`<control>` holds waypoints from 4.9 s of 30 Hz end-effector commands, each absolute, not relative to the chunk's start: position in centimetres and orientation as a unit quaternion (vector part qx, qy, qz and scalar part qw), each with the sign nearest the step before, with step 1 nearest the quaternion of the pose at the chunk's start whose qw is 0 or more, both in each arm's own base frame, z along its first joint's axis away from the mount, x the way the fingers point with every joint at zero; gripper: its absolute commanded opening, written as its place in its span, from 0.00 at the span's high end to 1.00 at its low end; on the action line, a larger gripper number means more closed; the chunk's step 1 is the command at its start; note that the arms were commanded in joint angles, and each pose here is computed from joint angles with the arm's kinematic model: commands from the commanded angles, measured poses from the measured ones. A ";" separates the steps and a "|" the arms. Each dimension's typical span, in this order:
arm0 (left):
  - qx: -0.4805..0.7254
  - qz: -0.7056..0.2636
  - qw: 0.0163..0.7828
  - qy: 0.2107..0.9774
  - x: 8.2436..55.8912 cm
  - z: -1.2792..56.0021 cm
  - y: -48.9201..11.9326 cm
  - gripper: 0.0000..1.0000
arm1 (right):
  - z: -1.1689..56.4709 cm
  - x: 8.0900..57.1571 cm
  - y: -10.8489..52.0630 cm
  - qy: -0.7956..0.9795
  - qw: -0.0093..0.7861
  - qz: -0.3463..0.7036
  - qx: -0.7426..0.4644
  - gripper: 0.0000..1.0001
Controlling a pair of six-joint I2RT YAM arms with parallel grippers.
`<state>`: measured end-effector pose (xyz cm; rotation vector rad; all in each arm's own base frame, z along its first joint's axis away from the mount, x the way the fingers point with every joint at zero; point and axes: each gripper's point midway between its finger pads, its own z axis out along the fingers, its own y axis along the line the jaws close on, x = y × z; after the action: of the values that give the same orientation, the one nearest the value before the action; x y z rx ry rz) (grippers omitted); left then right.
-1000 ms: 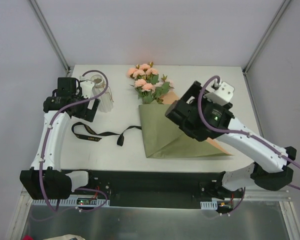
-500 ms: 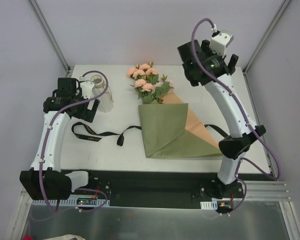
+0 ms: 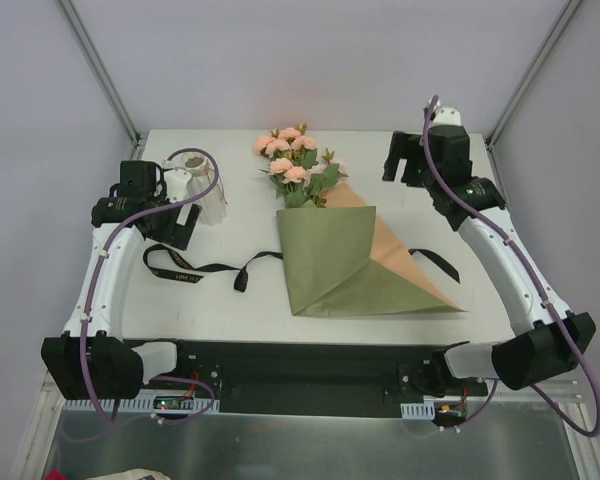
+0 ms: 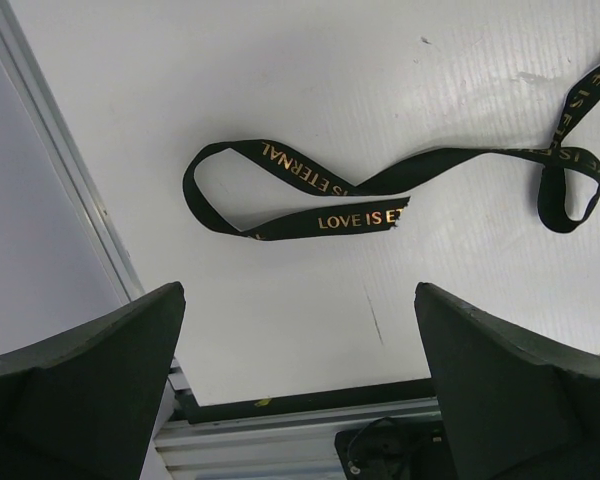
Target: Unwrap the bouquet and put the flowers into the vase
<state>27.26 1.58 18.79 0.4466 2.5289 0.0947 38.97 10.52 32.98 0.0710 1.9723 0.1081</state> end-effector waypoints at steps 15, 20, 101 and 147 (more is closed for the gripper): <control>0.133 0.004 0.340 0.931 29.0 22.8 0.1 0.01 | 17.7 33.5 19.7 0.873 0.351 0.339 -0.021 0.40; 0.123 0.011 0.348 0.929 29.4 23.6 0.5 0.01 | 18.5 32.6 23.8 0.869 0.336 0.358 -0.066 0.72; 0.353 -0.260 0.115 0.891 35.3 8.7 -21.8 0.55 | 27.8 32.9 21.7 0.815 0.432 0.380 -0.076 0.12; 0.731 -0.452 0.175 0.481 0.8 24.4 -19.0 0.64 | 19.8 25.9 25.7 0.869 0.324 0.336 -0.164 0.21</control>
<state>4.49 -19.24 22.59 2.0113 1.5557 -1.0534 29.34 25.02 20.34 -0.3350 2.2654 0.9071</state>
